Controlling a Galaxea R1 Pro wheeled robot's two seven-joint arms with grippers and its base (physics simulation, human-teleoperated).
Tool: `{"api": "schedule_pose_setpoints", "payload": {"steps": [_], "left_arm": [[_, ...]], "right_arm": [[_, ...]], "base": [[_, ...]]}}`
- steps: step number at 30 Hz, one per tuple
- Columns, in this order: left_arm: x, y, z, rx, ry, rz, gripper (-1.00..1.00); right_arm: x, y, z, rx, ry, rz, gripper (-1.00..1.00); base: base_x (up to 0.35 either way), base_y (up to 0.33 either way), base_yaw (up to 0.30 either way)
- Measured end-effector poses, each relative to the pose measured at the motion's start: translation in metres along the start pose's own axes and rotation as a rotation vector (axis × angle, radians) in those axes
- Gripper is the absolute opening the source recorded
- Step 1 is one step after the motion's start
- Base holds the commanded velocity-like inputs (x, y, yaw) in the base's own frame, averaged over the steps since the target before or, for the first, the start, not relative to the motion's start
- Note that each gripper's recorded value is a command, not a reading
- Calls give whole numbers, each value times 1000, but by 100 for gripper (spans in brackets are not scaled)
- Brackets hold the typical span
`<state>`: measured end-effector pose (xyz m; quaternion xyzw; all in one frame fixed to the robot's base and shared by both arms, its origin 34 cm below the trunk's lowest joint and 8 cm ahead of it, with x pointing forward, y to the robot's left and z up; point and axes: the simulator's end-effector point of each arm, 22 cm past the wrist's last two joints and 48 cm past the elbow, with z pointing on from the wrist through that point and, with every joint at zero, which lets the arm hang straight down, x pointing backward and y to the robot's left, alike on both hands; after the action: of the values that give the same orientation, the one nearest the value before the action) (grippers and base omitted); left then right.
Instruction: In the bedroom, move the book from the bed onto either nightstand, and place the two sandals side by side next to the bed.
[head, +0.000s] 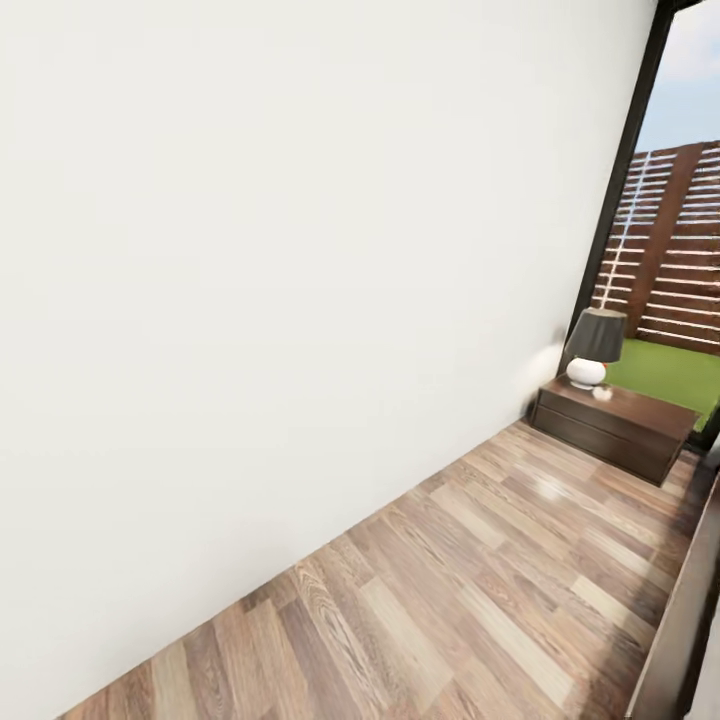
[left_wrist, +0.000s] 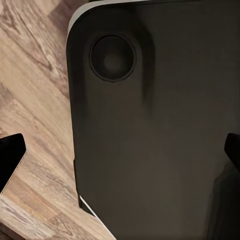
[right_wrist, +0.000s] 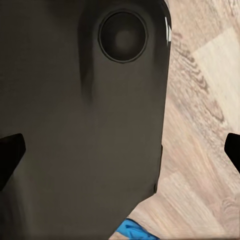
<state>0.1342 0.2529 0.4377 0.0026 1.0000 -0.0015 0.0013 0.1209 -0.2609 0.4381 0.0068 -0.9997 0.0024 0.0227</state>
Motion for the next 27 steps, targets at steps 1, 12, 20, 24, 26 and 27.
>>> {"api": "schedule_pose_setpoints", "payload": {"steps": [1,12,20,24,26,27], "left_arm": [[0,0,0,1,0,0,100],[0,-1,0,1,0,-1,100],[0,0,0,0,0,-1,100],[0,0,0,0,0,-1,100],[0,0,0,0,0,-1,100],[0,0,0,0,0,-1,100]], "right_arm": [[0,0,0,0,0,0,100],[2,0,0,0,4,1,100],[2,-1,0,0,5,1,100],[3,-1,0,0,6,1,100],[3,-1,0,1,6,2,100],[3,-1,0,1,6,3,100]], "base": [[0,0,-277],[0,0,-277],[0,0,-277],[0,0,-277],[0,0,-277],[0,0,-277]]}}
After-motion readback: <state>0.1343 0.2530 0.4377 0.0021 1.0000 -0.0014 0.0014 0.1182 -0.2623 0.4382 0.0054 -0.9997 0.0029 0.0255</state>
